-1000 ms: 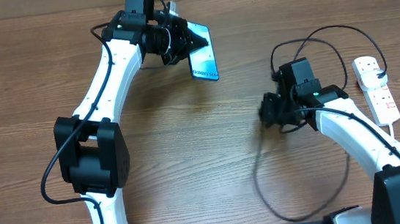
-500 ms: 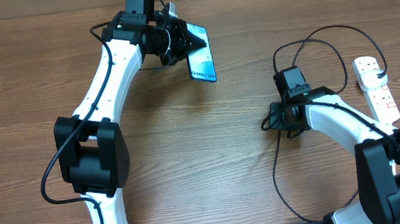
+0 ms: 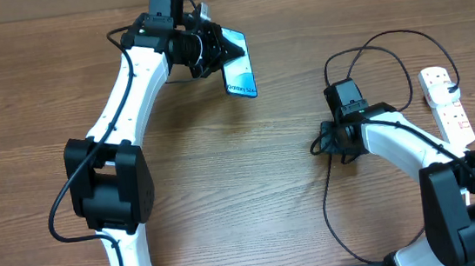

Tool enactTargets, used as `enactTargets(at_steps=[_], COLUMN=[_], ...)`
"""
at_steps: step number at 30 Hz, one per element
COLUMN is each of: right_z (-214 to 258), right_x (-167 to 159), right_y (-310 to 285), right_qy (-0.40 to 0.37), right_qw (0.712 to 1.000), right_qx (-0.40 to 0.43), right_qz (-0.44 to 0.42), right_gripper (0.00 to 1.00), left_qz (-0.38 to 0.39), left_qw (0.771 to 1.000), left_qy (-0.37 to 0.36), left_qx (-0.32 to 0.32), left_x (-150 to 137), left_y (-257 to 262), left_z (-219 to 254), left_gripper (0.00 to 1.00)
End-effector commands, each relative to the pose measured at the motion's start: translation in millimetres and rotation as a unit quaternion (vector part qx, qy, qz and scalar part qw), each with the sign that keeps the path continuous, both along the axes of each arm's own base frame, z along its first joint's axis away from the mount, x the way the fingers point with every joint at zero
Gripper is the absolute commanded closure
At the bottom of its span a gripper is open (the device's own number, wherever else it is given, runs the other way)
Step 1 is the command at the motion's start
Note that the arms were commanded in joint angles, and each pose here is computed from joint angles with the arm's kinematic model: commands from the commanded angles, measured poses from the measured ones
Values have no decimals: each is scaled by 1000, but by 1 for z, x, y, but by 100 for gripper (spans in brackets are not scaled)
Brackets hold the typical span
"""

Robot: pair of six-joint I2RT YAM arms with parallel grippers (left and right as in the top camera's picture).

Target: Plug charger to phone and switch on socket

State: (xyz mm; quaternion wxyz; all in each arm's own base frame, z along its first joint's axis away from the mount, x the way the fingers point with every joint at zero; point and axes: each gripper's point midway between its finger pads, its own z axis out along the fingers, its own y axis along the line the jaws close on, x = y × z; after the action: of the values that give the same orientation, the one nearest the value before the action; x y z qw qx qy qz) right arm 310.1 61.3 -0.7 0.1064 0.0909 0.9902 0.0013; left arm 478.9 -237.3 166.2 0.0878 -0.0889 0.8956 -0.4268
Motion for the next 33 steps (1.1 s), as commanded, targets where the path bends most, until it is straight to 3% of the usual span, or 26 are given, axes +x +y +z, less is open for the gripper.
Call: enactTargets(at_steps=[1,7,21,23,33], right_z=[-9,-10,-10,-10,2], right_x=[-10,-16,-16,-16,-10], right_y=[1,17,15,15,29], right_qy=[24,41,40,39,34], right_qw=[1000,998,998,998,992], right_qx=[4,52,47,47,117], right_qz=[-1,-6,-7,-7,9], right_gripper=[79,81,86,94,96], left_qz=[-15,-17,-22,-26,-98], left_qw=[999,999,999,999,982], left_qy=[-29,-28,-24,-23,-33], left_qx=[-8,-11,-19,-25,-160], left_x=[-2,-2,-5,-6,-18], left_y=[-4,-5,-6,-8,-17], left_z=[20,20,22,24,68], left_gripper=[96,96,96,96,96])
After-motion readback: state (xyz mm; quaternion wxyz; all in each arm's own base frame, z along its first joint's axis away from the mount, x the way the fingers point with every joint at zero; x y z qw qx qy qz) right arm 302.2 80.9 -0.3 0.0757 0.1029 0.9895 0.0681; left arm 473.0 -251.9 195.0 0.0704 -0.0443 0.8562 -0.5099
